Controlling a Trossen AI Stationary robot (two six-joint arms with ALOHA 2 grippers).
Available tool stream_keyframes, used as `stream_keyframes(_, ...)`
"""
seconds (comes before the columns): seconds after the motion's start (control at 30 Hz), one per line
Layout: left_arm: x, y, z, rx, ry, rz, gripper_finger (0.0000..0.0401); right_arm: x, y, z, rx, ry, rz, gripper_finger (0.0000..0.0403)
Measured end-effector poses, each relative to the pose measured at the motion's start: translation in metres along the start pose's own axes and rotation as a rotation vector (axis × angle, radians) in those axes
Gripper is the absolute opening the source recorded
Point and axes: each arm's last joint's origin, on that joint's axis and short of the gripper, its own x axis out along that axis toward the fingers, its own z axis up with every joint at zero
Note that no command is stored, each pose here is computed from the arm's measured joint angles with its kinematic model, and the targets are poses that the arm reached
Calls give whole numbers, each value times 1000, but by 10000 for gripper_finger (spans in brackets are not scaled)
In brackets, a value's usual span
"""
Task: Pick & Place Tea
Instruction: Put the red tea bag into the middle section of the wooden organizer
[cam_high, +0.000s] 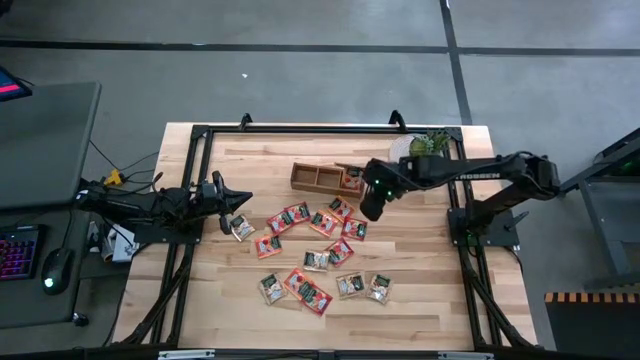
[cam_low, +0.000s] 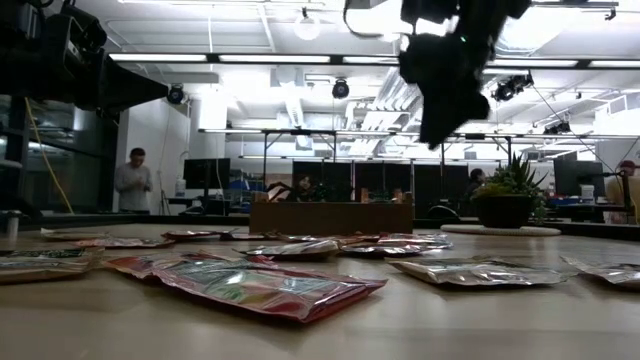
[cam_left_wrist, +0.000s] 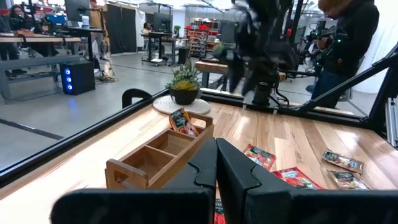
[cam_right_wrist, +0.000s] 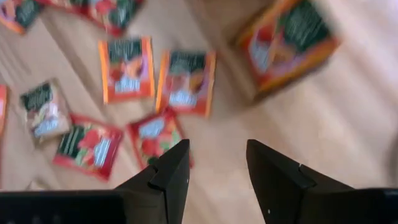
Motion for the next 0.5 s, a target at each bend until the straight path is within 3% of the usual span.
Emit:
stream_keyframes(0.17,0,0,0,0,0,0,0,24,-1,-23,99,97,106,154)
stream_keyframes(0.5,0,0,0,0,0,0,0,61,-10,-56,280,76,196,193)
